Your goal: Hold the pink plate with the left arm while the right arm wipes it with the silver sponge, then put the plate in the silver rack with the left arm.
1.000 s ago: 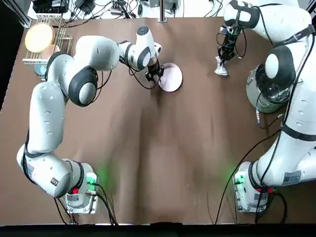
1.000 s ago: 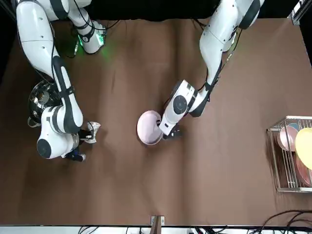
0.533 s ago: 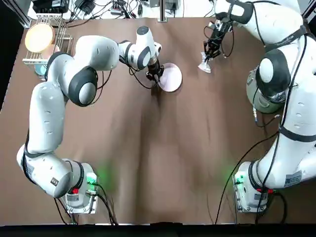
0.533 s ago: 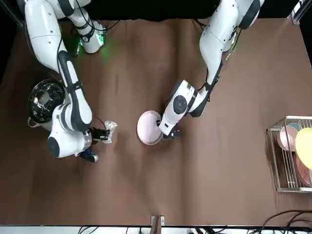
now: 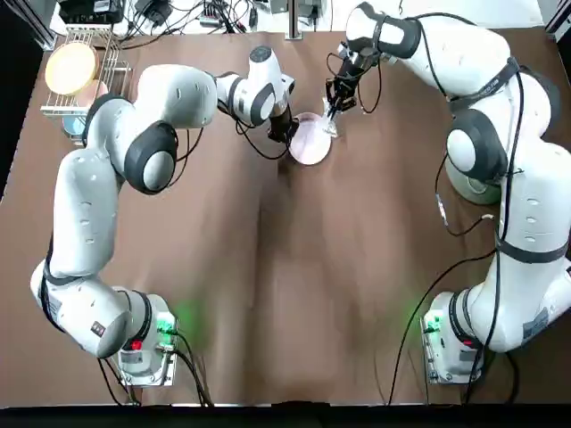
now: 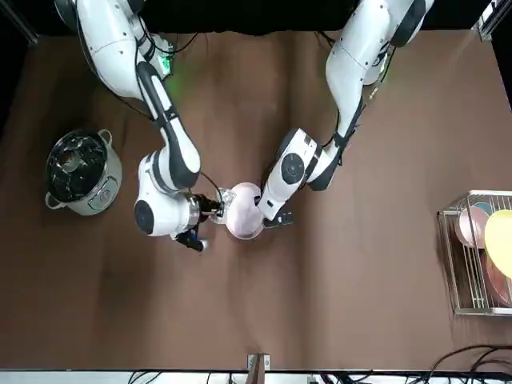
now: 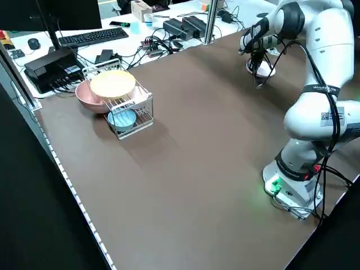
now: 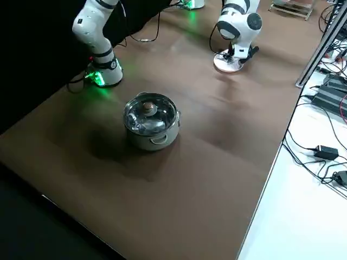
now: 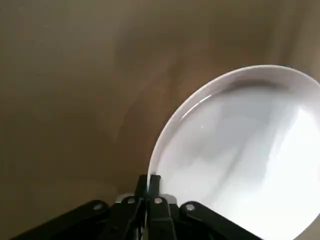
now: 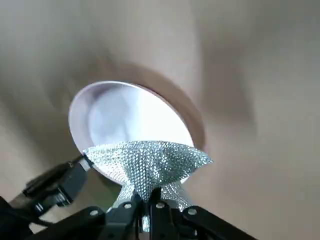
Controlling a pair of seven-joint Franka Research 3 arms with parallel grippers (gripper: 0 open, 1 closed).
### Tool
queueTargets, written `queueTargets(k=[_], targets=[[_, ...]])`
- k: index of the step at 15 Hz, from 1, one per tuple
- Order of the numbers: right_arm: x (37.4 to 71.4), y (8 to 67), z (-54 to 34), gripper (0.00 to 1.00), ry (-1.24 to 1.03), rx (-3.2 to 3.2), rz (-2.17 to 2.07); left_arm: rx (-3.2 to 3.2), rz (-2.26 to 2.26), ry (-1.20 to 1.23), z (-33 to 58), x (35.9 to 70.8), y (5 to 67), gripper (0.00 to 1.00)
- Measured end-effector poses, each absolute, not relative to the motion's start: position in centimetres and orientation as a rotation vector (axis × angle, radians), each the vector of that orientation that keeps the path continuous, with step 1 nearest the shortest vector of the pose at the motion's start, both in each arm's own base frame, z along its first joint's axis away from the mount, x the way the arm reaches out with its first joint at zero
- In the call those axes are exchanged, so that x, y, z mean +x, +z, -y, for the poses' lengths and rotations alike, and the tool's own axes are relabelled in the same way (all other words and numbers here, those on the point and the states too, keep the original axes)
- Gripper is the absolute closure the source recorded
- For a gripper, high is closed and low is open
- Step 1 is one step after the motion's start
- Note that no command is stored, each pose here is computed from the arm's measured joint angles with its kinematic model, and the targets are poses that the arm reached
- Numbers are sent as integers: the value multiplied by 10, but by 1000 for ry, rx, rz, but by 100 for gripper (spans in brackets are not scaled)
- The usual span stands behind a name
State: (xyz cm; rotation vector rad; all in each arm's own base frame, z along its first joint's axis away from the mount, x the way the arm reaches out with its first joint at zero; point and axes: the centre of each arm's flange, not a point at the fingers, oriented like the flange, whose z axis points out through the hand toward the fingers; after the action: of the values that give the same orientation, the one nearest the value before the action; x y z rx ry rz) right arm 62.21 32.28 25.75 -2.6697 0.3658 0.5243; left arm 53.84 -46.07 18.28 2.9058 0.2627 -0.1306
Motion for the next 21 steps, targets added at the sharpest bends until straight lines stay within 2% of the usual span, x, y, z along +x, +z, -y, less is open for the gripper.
queueTargets(k=[6, 9, 21], targets=[[612, 221, -341, 93, 536, -2687, -344, 2904, -261, -127, 462, 538, 184, 97], [607, 204, -363, 93, 458, -2683, -323, 2904, -261, -127, 462, 539, 184, 97], [575, 177, -411, 93, 487, -2676, -255, 2904, -261, -128, 462, 538, 184, 97]])
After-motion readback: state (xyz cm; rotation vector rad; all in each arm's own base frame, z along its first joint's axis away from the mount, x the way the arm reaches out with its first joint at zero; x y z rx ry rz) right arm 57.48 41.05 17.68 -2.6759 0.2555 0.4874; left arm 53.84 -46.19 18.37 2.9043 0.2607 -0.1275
